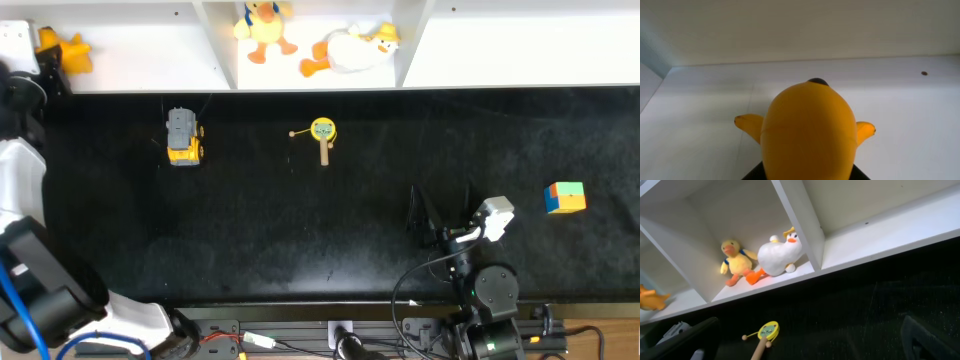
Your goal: Store Toys
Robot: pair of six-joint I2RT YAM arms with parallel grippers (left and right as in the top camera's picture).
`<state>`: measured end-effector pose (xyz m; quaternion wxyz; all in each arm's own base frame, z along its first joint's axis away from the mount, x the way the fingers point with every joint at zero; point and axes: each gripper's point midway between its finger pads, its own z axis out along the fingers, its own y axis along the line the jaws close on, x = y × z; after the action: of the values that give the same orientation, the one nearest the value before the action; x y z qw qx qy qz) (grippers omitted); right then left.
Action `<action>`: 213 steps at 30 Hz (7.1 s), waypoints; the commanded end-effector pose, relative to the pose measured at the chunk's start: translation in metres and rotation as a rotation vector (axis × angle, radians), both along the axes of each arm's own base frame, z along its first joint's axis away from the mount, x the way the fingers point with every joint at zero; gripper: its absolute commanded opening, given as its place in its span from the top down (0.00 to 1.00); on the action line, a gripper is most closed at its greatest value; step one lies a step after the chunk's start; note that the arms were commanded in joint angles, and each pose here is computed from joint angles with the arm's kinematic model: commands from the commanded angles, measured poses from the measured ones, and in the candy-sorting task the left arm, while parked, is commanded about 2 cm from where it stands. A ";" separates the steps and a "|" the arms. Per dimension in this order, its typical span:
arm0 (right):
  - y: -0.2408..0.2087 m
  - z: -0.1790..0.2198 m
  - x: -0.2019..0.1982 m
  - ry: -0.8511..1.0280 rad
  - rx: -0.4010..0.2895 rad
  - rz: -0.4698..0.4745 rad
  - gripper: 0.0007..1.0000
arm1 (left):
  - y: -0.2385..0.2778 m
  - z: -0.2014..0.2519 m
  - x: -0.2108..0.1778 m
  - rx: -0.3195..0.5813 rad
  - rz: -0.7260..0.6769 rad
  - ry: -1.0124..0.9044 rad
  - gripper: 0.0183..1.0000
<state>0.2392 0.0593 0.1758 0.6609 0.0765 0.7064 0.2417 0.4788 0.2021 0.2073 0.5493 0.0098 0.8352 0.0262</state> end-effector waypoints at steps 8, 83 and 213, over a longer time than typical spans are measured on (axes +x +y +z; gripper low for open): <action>0.002 -0.004 0.000 0.001 -0.004 0.011 0.00 | 0.003 0.002 0.015 -0.065 0.026 -0.030 0.98; 0.002 -0.004 0.000 0.001 -0.004 0.011 0.00 | -0.003 0.034 0.003 -0.054 0.103 -0.032 0.00; 0.002 -0.004 0.000 0.001 -0.004 0.011 0.00 | -0.181 -0.121 -0.101 -0.012 -0.011 0.544 0.71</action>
<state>0.2392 0.0592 0.1757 0.6608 0.0765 0.7065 0.2414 0.3643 0.0200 0.0485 0.2566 0.0240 0.9662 0.0105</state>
